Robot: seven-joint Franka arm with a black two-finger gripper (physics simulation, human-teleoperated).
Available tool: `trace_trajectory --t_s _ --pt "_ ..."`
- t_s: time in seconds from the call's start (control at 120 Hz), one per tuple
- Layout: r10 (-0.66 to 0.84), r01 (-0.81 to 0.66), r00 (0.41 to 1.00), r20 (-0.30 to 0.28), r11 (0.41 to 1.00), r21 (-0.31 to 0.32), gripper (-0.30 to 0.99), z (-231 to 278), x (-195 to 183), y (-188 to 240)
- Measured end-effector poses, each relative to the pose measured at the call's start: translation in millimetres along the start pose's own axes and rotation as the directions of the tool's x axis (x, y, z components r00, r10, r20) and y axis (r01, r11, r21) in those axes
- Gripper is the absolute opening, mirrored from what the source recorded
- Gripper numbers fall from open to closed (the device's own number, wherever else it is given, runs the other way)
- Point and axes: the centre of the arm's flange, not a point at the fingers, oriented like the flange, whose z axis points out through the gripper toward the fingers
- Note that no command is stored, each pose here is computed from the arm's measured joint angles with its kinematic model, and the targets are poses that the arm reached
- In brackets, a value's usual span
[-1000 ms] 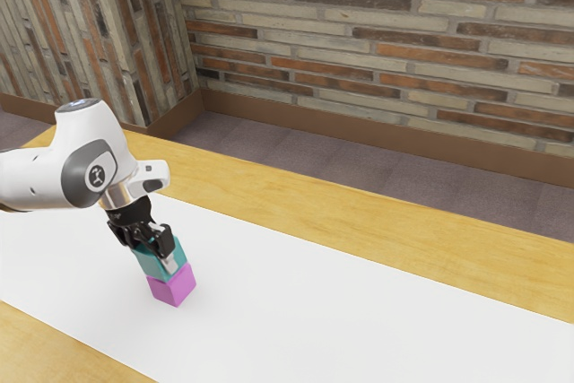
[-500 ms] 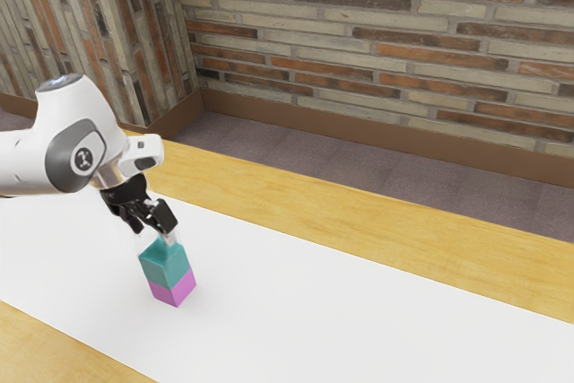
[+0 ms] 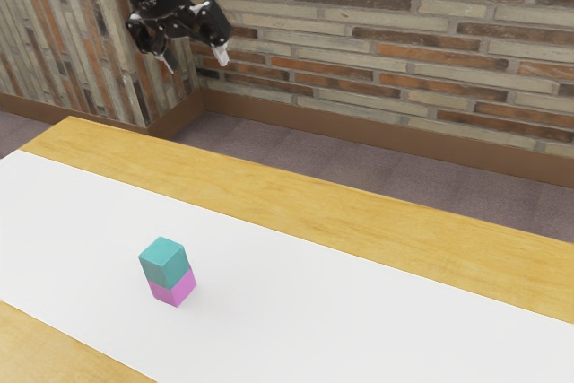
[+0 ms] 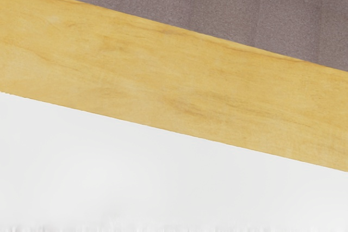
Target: Pick up the blue block with one arm, and put the blue block on the pink block with one arm
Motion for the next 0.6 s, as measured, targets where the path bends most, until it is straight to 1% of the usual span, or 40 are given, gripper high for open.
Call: trace_trajectory --t_s 0.042,0.092,0.158,0.242,0.425,0.508,0.6 --pt "-0.082 0.08 0.996 0.044 0.996 0.032 0.69 6.6 -3.2 -10.0" --pt "-0.176 0.17 0.981 0.083 0.983 0.068 0.69 13.0 -6.1 -21.8" --pt "-0.277 0.264 0.953 0.122 0.958 0.115 0.69 22.6 -12.0 -29.4" --pt "-0.381 0.355 0.912 0.153 0.919 0.171 0.69 35.7 -19.2 -34.8" --pt "-0.544 0.498 0.824 0.159 0.829 0.254 0.69 49.2 -30.9 -38.5" --pt "-0.598 0.546 0.787 0.153 0.79 0.28 0.69 53.2 -35.7 -40.3" --pt "-0.643 0.589 0.753 0.14 0.753 0.293 0.69 51.4 -41.9 -40.6"
